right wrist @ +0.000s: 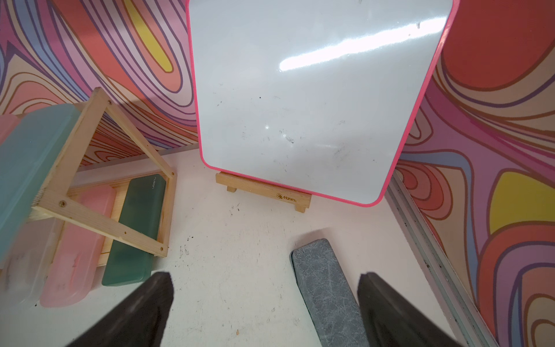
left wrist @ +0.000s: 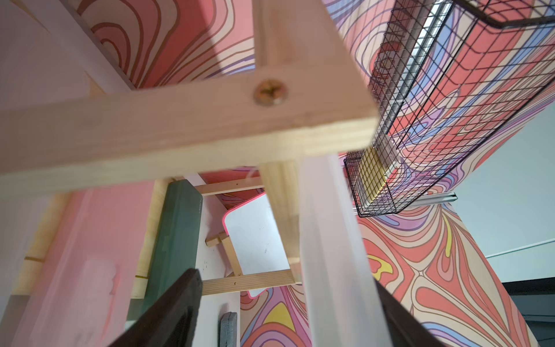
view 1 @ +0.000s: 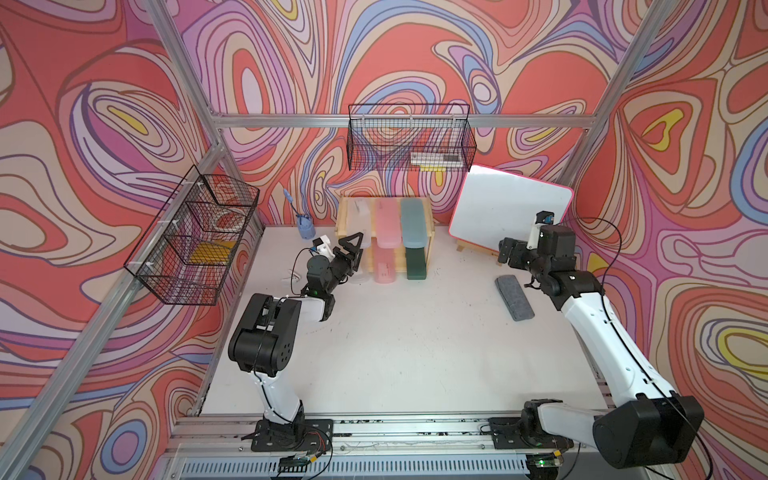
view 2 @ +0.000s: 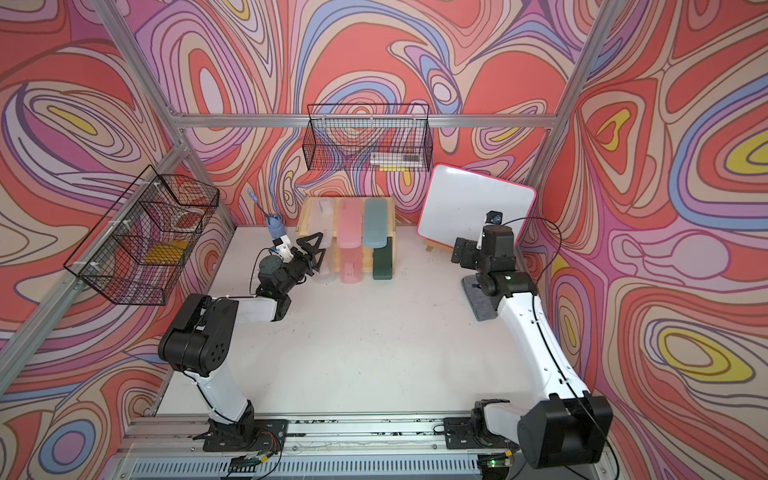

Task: Remove the pencil cases from the shelf
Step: Pick up the pencil case from the shelf.

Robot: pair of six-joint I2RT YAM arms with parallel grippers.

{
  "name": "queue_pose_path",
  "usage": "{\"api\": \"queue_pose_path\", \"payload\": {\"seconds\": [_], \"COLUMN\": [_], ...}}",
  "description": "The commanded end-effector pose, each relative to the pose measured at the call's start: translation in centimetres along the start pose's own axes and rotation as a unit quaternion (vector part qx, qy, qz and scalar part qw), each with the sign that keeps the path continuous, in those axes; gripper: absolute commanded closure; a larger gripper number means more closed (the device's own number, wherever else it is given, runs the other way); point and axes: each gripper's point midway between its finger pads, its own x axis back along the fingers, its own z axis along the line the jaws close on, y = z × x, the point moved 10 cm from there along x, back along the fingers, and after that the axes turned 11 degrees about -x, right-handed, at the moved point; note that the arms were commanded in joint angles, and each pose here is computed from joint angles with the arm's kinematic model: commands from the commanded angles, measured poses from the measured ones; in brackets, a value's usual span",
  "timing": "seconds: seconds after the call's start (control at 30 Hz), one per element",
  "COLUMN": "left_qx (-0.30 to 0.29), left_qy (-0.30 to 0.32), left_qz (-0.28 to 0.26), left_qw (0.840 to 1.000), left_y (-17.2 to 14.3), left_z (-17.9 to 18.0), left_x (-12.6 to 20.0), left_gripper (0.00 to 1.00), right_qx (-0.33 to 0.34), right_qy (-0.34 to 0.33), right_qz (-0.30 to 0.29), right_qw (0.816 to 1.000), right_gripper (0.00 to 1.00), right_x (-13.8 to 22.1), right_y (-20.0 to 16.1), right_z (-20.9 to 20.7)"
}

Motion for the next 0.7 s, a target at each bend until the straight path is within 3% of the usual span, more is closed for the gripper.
{"api": "queue_pose_path", "payload": {"seconds": [0.0,0.1,0.33,0.5,0.67], "left_qx": [-0.02,-0.028,-0.042,-0.055,-0.088], "left_qy": [-0.02,-0.006,0.008,0.019,-0.029], "left_qz": [-0.009,-0.011,-0.012,-0.008,-0.01], "left_qw": [1.0,1.0,0.999,0.998,0.996], "left_y": [0.2,-0.1,-0.3,-0.5,-0.9], "left_z": [-1.8,-2.2,-3.2,-3.9,-6.1], "left_x": [-0.1,0.6,2.2,3.3,4.9], "left_gripper": [0.42,0.48,0.83,1.0,1.0], "right_qx": [0.003,0.002,0.002,0.009,0.026], "right_qy": [0.012,0.017,0.028,0.033,0.067], "right_qz": [-0.005,-0.002,0.003,0.006,0.006], "right_qw": [1.0,1.0,1.0,0.999,0.997], "right_gripper": [0.02,0.02,0.02,0.02,0.02], "right_x": [-0.1,-0.2,0.1,0.7,2.6], "right_y": [0.4,0.3,0.1,-0.3,-0.9], "right_z": [0.5,0.6,0.9,1.2,3.1]}}
